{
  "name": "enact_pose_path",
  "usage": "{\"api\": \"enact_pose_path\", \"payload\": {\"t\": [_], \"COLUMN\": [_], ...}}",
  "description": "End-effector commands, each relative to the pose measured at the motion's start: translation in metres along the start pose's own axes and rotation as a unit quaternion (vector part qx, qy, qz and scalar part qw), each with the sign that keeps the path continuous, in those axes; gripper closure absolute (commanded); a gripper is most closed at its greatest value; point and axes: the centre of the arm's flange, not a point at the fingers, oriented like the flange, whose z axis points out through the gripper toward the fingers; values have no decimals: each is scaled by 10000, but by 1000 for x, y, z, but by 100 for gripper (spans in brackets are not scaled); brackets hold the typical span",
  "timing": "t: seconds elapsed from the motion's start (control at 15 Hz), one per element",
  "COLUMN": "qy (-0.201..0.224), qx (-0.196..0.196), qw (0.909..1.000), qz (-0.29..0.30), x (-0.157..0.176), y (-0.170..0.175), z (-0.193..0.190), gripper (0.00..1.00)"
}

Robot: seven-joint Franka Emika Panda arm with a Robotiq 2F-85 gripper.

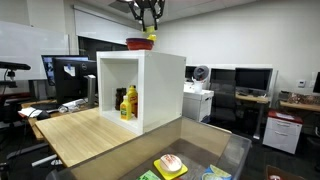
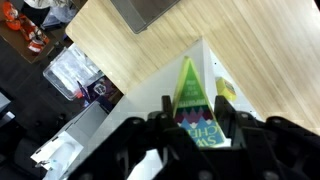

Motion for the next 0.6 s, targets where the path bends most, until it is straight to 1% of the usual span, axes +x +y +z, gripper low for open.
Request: {"api": "enact_pose_path", "payload": {"t": [0.0,0.53], "qy": [176,416], "qx": [23,83], "qw": [9993,9972], "qz": [-318,-611], "x": [3,32], "y": [-22,-47], "z": [-1,-5], "gripper": [78,78]}}
